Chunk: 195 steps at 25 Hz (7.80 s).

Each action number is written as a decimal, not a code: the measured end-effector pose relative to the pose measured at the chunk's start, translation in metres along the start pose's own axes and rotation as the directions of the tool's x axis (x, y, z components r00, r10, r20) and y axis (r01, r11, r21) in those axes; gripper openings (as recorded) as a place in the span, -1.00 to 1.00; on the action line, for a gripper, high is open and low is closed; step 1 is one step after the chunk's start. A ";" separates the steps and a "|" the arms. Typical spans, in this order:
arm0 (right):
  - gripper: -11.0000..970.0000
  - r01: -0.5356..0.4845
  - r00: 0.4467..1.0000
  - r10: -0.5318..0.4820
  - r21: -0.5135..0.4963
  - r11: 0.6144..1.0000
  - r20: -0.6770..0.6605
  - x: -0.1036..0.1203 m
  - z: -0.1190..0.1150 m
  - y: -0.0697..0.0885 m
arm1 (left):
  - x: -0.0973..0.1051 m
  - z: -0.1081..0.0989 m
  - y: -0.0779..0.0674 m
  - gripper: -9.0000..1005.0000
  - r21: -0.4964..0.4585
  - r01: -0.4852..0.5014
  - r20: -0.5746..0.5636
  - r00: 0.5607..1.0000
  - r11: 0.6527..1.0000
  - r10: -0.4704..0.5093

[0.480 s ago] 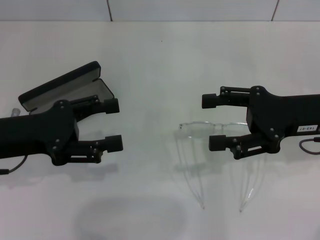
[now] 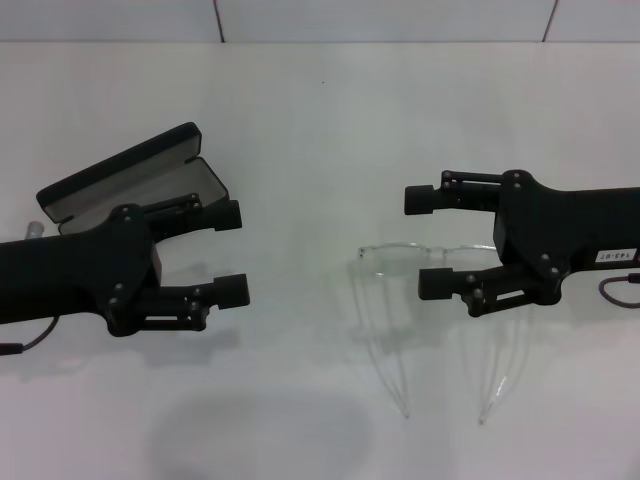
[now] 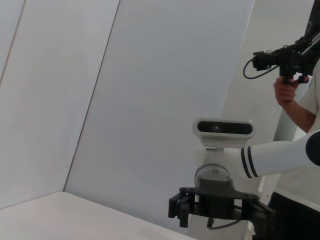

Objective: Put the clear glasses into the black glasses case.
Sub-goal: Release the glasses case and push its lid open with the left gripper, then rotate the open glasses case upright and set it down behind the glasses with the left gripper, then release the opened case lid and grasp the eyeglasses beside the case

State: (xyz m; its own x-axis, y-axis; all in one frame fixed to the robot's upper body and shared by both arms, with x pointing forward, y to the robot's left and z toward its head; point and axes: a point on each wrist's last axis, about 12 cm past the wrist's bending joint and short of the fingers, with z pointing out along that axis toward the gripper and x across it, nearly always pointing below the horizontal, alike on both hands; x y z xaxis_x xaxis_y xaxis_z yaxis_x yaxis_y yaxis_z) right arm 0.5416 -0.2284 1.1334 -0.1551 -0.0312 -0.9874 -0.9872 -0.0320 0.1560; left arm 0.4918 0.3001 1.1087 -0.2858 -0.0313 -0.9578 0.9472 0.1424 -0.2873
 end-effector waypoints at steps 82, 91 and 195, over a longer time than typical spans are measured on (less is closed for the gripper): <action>0.80 0.032 0.963 -0.178 0.565 0.824 0.204 0.022 -0.123 0.040 | -0.088 0.076 0.092 -0.43 -0.489 -0.420 -0.842 0.458 0.764 -0.287; 0.80 0.004 0.942 -0.214 0.631 0.776 0.257 0.031 -0.134 0.052 | -0.078 0.122 0.052 -0.53 -0.212 -0.517 -0.949 0.312 0.829 -0.048; 0.79 0.036 0.358 0.284 0.317 0.948 -0.889 -0.081 -0.001 -0.057 | -0.039 0.063 -0.002 -0.70 -0.019 -0.096 0.039 0.995 0.995 0.097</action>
State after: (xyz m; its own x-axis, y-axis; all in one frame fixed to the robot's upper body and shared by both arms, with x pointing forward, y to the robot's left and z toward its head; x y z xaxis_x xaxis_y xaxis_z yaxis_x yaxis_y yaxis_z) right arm 0.6108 -0.2247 1.2044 -0.3040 -0.9086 -0.2863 -0.9526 0.2857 0.1046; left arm 0.5105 0.2383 1.1456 -0.1871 -0.0563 -0.9807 0.9672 0.1640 -0.1940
